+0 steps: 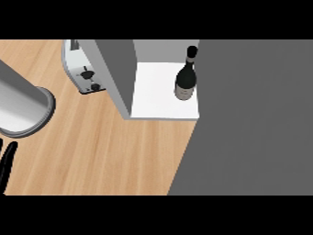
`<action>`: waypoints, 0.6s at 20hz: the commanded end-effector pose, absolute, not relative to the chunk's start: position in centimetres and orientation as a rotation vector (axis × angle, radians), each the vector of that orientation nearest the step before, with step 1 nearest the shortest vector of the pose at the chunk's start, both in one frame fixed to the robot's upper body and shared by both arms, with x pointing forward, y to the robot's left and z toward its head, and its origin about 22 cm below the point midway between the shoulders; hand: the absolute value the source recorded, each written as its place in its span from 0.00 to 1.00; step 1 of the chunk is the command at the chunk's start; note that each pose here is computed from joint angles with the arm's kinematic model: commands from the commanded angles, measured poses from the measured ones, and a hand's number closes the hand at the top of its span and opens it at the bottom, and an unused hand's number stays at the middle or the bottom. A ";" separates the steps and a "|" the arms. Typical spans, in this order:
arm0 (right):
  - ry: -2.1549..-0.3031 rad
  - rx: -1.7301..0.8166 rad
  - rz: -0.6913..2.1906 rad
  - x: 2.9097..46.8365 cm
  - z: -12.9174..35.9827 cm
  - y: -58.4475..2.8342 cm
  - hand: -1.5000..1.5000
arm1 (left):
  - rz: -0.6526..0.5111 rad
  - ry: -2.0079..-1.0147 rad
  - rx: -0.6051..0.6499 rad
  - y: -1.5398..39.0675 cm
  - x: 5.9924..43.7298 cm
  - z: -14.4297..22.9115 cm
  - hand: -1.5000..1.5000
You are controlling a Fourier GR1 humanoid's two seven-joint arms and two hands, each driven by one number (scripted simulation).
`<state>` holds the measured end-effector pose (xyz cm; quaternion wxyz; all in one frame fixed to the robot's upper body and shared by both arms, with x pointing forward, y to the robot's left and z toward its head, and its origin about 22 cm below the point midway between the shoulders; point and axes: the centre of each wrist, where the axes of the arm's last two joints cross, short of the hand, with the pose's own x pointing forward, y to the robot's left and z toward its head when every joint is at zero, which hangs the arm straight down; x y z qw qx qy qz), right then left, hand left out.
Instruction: Pick up the wine, place it into the cabinet and close the cabinet
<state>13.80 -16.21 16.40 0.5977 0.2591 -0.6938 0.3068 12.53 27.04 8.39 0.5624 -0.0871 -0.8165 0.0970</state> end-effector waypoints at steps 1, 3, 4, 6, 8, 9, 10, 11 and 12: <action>-1.678 0.582 0.737 11.9 18.4 -14.2 1.00 | 0.204 -1.914 -0.204 28.9 10.9 8.7 0.00; -1.713 0.563 0.764 12.5 18.6 -12.2 1.00 | 0.226 -1.931 -0.203 30.6 10.9 8.8 0.00; -1.723 0.536 0.776 13.2 17.8 -11.0 1.00 | 0.235 -1.940 -0.173 31.5 10.5 9.1 0.00; -1.725 0.530 0.776 13.0 18.0 -10.1 1.00 | 0.198 -1.944 -0.185 33.1 10.5 9.7 0.00; -1.757 0.500 0.804 12.5 19.4 -8.9 1.00 | 0.204 -1.946 -0.195 33.4 11.0 10.1 0.00; -1.768 0.472 0.816 13.1 18.8 -7.9 1.00 | 0.192 -1.942 -0.181 33.8 10.0 8.8 0.00; -1.782 0.456 0.818 14.9 19.2 -7.1 1.00 | 0.194 -1.956 -0.199 34.7 10.2 9.8 0.00; -1.765 0.454 0.820 13.3 19.5 -7.0 1.00 | 0.186 -1.954 -0.204 34.5 9.7 10.5 0.00; -1.780 0.435 0.810 14.3 19.5 -5.8 1.00 | 0.170 -1.944 -0.202 34.9 9.6 10.6 0.00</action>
